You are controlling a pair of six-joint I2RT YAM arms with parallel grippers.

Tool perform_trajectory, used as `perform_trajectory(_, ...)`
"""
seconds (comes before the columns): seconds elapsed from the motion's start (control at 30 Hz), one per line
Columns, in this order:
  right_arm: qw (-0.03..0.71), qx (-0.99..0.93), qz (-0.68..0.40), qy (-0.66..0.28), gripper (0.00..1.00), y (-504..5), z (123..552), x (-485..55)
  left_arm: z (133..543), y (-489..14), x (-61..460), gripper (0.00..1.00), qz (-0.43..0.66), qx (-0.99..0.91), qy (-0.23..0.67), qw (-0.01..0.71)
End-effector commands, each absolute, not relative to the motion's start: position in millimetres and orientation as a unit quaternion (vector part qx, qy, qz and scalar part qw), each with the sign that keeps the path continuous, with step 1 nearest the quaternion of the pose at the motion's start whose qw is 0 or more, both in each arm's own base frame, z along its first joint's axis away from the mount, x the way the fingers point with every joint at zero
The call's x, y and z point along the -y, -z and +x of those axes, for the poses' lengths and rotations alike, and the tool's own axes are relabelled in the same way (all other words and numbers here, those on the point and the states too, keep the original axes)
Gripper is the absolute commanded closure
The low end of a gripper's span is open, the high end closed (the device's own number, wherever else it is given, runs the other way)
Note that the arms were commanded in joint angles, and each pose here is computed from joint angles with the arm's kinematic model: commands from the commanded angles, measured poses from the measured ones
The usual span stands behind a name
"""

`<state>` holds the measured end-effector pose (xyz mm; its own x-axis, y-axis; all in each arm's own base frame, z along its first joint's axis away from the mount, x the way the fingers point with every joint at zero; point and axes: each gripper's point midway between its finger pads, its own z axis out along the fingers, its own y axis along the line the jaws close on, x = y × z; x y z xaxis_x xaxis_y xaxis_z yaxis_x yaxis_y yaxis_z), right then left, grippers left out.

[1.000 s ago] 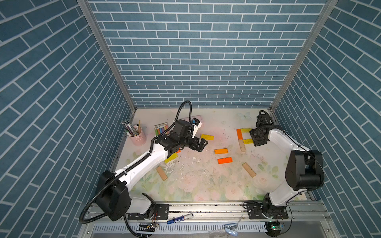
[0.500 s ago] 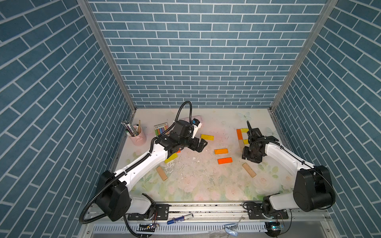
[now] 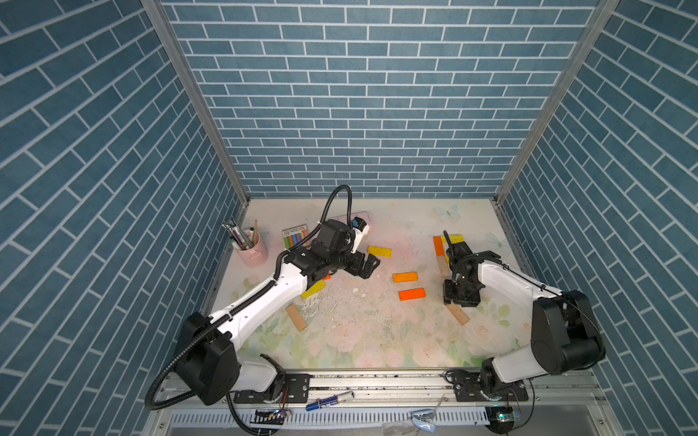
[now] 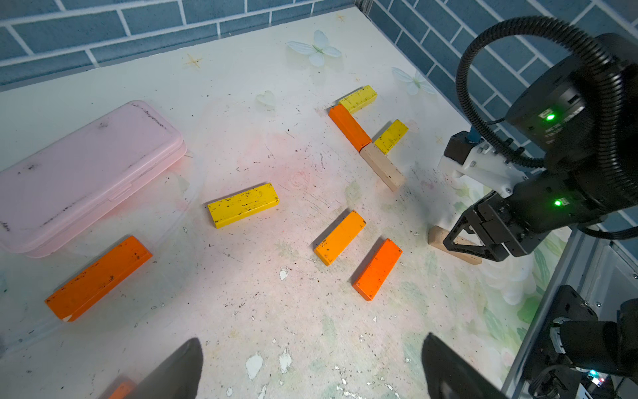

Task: Assemble the number 6 with building blocks
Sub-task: Pick up the building block from the center of the board.

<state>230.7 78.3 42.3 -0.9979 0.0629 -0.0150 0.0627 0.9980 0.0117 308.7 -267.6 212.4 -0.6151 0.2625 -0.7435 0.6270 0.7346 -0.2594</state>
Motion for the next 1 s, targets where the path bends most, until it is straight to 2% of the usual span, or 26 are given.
perform_trajectory(0.0, -0.015, -1.0, 0.01, 0.022, 0.43, -37, 224, -71, 307, -210, 269, 0.01, 0.263, -0.86, 0.255, 0.355)
perform_trajectory(0.4, -0.049, -0.999, 0.001, 0.022, 0.46, -16, 221, -74, 308, -207, 269, 0.01, 0.264, -0.862, 0.251, 0.353)
perform_trajectory(0.57, -0.061, -0.998, 0.001, 0.019, 0.55, -11, 219, -76, 308, -206, 269, 0.01, 0.264, -0.862, 0.252, 0.352)
perform_trajectory(0.8, -0.04, -0.999, 0.009, 0.029, 0.71, -19, 225, -72, 307, -209, 268, 0.01, 0.265, -0.86, 0.253, 0.356)
perform_trajectory(0.97, 0.002, -0.999, 0.03, 0.023, 0.75, -44, 241, -70, 307, -211, 268, 0.01, 0.263, -0.859, 0.254, 0.357)
